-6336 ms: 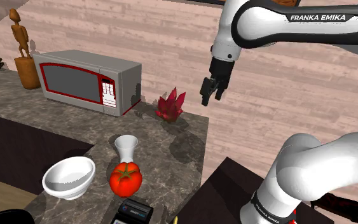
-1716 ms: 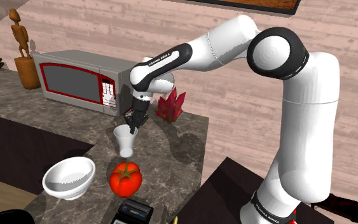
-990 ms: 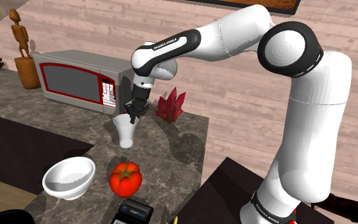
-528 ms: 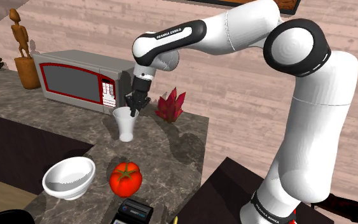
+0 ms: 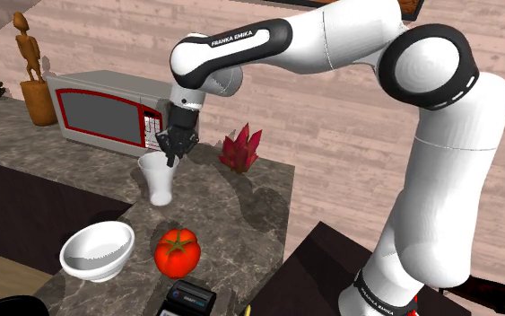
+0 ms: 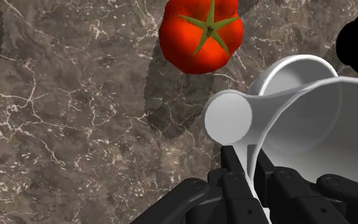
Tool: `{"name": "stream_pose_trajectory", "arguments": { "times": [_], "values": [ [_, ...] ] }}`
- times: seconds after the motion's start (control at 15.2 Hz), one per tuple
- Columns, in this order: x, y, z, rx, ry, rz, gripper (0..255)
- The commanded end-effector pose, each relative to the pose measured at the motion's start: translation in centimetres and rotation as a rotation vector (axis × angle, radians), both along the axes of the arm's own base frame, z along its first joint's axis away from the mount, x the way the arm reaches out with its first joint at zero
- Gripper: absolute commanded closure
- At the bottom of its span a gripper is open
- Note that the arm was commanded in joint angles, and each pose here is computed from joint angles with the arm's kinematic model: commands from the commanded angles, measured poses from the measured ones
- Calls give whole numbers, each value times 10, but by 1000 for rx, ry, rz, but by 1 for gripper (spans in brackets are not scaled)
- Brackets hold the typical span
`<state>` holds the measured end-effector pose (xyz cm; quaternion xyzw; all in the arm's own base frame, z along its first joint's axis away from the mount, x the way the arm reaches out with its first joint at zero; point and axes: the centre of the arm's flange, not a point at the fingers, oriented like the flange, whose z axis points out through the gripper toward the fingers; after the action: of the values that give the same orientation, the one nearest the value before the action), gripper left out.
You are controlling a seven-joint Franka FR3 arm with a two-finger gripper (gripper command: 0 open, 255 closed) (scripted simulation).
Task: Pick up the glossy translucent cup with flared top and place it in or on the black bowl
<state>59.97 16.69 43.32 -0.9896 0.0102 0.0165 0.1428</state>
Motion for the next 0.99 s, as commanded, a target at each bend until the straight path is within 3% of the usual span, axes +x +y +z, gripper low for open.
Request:
{"name": "stream_pose_trajectory", "arguments": {
  "times": [0.0, 0.92],
  "values": [
    [-5, 25, 3, 0, 0, -1, 255],
    [-37, 206, 23, 0, 0, -1, 255]
  ]
}}
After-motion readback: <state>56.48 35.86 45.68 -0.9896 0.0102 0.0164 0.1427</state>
